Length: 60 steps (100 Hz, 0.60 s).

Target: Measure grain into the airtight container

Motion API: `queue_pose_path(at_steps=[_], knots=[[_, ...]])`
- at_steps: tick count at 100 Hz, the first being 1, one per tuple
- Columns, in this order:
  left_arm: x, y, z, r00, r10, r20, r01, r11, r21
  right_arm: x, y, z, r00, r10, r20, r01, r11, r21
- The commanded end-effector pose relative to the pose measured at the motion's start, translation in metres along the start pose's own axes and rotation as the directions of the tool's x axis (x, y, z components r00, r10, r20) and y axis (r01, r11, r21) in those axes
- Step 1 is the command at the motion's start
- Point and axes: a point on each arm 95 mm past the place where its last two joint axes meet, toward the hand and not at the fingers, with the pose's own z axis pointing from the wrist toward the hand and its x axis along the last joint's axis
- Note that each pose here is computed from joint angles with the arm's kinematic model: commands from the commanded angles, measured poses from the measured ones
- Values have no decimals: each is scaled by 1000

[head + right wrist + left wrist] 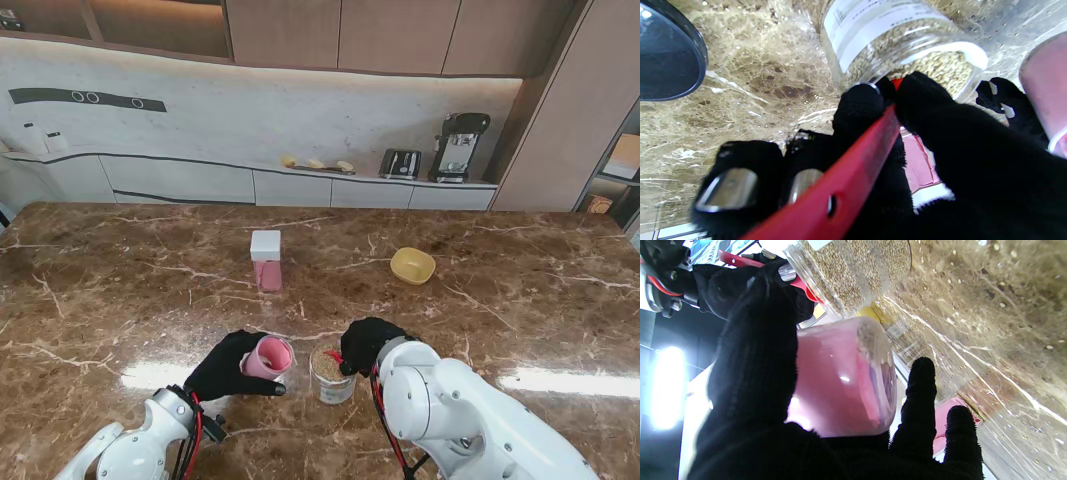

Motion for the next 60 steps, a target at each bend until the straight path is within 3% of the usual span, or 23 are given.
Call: queue_pose_path(at_steps=[1,60], knots=[[-1,3,-1,1000,-3,5,3,1000,-4,-3,-5,1,1000,14,13,-14,1000,28],[-2,4,-1,1000,-5,8,5,1000,-5,-12,-1,5,980,192,60,-197,976,93]])
